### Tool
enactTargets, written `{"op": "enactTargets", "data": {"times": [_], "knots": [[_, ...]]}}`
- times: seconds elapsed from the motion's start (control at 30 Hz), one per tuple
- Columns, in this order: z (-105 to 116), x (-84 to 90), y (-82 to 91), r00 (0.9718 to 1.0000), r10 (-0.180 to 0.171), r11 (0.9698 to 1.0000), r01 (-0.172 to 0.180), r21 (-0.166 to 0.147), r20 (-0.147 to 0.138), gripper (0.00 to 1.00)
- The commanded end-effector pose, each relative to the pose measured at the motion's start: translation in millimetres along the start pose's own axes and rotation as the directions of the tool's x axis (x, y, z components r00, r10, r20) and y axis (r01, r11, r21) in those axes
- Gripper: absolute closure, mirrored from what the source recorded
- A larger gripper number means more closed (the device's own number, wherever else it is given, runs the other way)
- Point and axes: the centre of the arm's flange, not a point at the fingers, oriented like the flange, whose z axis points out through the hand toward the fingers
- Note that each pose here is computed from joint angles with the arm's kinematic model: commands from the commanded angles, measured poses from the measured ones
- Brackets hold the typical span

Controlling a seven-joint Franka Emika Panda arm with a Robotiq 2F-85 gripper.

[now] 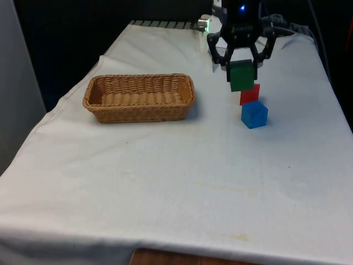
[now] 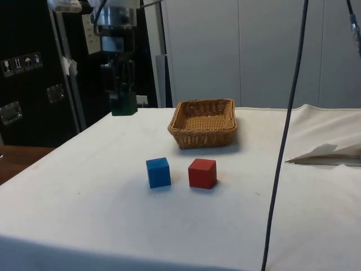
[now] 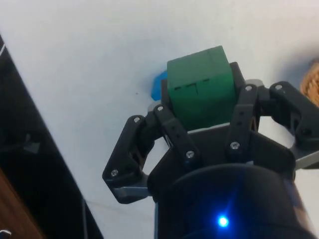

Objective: Pick up exactly two blocks and place them into the basket.

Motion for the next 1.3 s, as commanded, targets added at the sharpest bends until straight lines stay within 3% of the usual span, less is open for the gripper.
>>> {"op": "enactTargets", "data": {"times": [0.0, 0.2, 0.23, 0.3, 0.53, 0.57, 0.63, 0.87, 0.9, 0.97, 1.2, 1.23, 1.27], "knots": [[-2, -5.1, 5.6, 1.0, -0.002, 0.9999, 0.002, -0.013, -0.008, 0.99], [-4, -20.0, 23.5, 1.0, -0.002, 0.9995, 0.002, -0.031, -0.002, 0.99], [-3, -17.6, 20.1, 1.0, -0.002, 0.9998, 0.002, -0.021, 0.005, 0.99], [-5, -25.7, 30.5, 1.0, -0.004, 0.9992, 0.004, -0.04, 0.002, 0.99], [-7, -39.4, 47.9, 1.0, -0.005, 0.9981, 0.005, -0.061, 0.006, 0.99], [-5, -37.7, 46.0, 0.9999, -0.003, 0.9986, 0.003, -0.054, 0.014, 0.99], [-7, -44.9, 55.2, 1.0, -0.005, 0.9976, 0.005, -0.069, 0.007, 0.99], [-4, -59.0, 75.8, 0.9999, -0.006, 0.997, 0.006, -0.077, 0.01, 0.99], [-3, -55.8, 71.3, 0.9998, -0.003, 0.9975, 0.004, -0.071, 0.018, 0.99], [1, -65.0, 87.2, 0.9999, -0.005, 0.9969, 0.006, -0.079, 0.01, 0.99], [14, -79.9, 115.7, 0.9999, -0.007, 0.9961, 0.008, -0.088, 0.009, 0.99], [13, -78.4, 112.1, 0.9998, -0.005, 0.9958, 0.007, -0.092, 0.017, 0.99], [16, -81.5, 118.6, 0.9999, -0.007, 0.996, 0.008, -0.089, 0.009, 0.99]]}}
